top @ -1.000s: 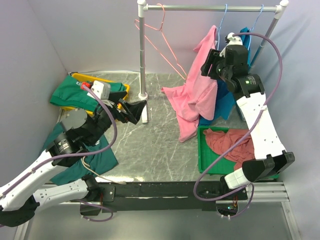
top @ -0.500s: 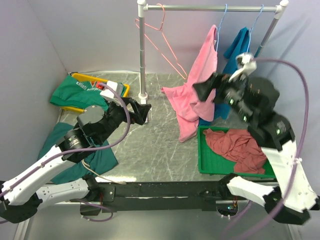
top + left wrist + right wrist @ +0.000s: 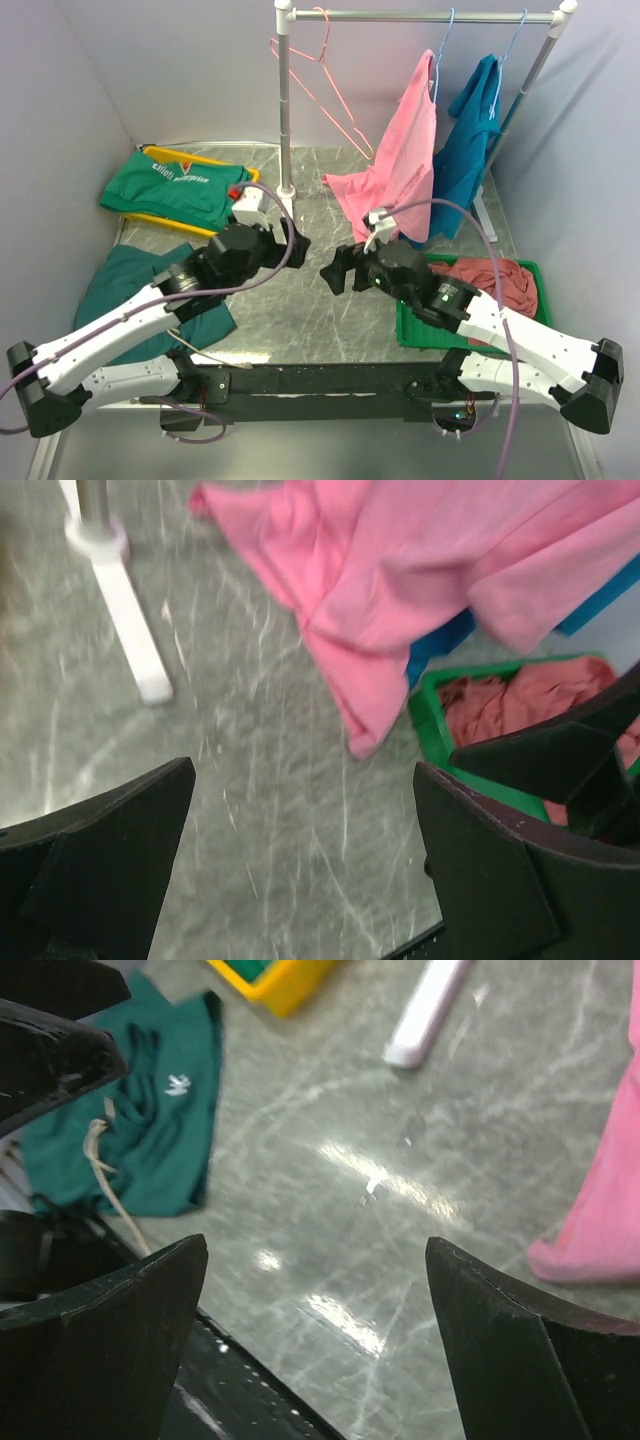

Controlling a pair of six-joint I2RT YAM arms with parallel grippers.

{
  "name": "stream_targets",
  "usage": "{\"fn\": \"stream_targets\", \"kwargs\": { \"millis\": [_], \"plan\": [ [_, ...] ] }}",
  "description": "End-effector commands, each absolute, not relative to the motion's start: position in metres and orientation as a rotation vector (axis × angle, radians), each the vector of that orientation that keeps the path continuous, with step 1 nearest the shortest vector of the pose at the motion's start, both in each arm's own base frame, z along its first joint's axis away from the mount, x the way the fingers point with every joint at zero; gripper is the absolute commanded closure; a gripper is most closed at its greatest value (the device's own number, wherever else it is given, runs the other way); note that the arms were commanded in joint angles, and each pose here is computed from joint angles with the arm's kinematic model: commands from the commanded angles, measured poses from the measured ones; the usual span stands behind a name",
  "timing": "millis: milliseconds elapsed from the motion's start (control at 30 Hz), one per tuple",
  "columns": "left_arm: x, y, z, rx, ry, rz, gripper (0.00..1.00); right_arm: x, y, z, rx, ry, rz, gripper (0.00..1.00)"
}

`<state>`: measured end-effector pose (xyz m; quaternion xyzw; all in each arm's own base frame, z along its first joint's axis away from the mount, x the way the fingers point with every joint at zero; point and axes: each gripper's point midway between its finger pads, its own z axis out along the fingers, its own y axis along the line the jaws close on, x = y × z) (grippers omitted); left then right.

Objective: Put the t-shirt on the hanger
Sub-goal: Reset both arms

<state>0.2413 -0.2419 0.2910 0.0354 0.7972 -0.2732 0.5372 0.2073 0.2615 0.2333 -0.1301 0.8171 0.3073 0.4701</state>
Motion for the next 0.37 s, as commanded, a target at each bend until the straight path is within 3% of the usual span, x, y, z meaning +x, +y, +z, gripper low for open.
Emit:
{"fn": "stream_targets", "kwargs": {
  "millis": [0, 333],
  "plan": [
    [0.238, -0.249, 0.261, -0.025, 1.971, -0.716, 0.04, 0.222, 0.256, 0.262, -0.145, 1.829, 0.808, 0.01],
    [0.239, -0.241, 0.239, -0.123, 1.962, -0.723, 0.03, 0.219, 0.241, 0.241, -0.118, 1.852, 0.768, 0.0]
  ]
}}
